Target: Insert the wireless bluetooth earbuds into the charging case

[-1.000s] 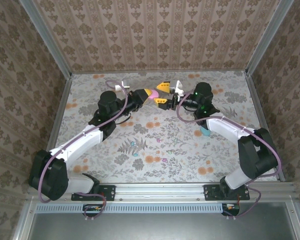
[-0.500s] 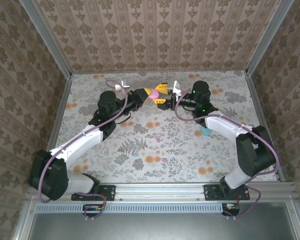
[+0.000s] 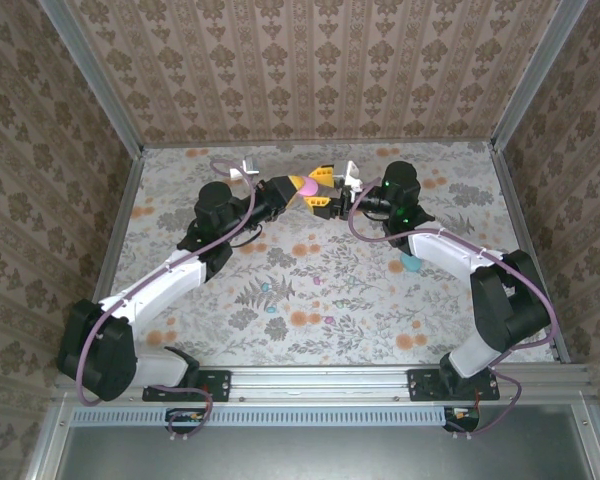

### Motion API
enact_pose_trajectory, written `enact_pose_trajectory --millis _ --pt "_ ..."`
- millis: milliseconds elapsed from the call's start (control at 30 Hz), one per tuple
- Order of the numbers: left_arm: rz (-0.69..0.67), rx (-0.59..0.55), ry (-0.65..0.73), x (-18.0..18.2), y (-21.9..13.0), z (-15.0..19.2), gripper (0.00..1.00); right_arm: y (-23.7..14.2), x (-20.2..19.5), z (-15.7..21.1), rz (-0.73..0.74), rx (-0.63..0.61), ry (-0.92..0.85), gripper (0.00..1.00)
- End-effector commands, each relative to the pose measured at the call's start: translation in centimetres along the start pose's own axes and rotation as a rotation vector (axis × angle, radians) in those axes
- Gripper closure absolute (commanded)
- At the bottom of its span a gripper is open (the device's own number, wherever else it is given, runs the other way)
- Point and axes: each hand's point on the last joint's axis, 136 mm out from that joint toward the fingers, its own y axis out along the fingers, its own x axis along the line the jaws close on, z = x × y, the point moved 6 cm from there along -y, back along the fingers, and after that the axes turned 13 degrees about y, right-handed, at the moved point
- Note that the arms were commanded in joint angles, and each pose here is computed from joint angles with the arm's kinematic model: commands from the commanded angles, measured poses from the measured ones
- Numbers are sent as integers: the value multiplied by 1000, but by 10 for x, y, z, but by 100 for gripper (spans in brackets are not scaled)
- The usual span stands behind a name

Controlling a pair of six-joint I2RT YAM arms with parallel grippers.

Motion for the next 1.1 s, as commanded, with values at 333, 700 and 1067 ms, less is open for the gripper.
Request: enact_pose_trajectory --millis 333,700,1067 --pt "53 -30 17 -15 -6 -5 100 -1 -2 -6 47 -45 -27 51" --pt "44 -43 21 -13 -7 -6 100 -3 -2 -5 59 -53 -25 45" --pt "40 -46 23 -13 -8 -7 100 -4 -2 -6 62 -75 -22 44"
